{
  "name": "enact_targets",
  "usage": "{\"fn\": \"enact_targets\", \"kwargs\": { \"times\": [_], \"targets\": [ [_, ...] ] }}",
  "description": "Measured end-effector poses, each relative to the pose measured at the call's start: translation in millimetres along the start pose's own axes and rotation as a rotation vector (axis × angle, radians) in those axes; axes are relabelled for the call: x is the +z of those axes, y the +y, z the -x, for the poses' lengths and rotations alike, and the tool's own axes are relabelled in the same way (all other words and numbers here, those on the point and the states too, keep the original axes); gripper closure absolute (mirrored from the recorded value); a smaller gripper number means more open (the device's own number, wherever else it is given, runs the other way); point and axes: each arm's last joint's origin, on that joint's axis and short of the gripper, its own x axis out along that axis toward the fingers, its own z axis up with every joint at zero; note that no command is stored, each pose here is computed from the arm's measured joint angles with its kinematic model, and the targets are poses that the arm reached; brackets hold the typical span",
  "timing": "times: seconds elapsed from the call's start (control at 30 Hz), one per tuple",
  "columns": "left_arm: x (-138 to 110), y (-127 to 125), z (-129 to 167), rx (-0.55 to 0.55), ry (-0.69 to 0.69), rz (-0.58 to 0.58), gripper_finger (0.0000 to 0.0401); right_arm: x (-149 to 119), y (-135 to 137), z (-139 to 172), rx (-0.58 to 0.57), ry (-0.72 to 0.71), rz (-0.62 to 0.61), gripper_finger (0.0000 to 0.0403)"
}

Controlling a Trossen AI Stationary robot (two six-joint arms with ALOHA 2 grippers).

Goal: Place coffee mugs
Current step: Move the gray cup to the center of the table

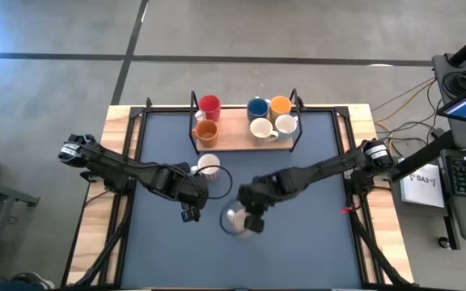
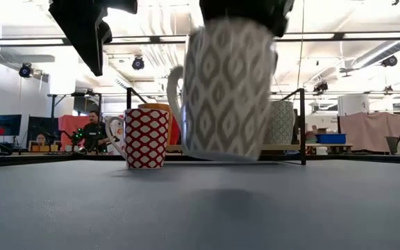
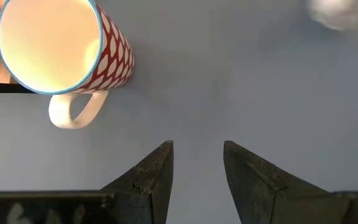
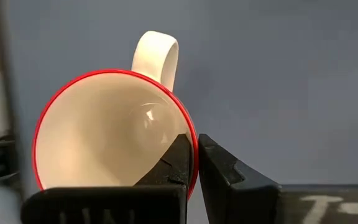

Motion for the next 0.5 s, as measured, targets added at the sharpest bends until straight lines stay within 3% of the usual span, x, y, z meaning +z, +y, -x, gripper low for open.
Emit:
{"fn": "enact_targets", "kwargs": {
  "times": [0.5],
  "targets": [
    [-1,-1,0,0.003,0.006,-0.025,0.0277,41,-118,20,-0.18,-0.046,-0.124,0.0392]
  ]
}}
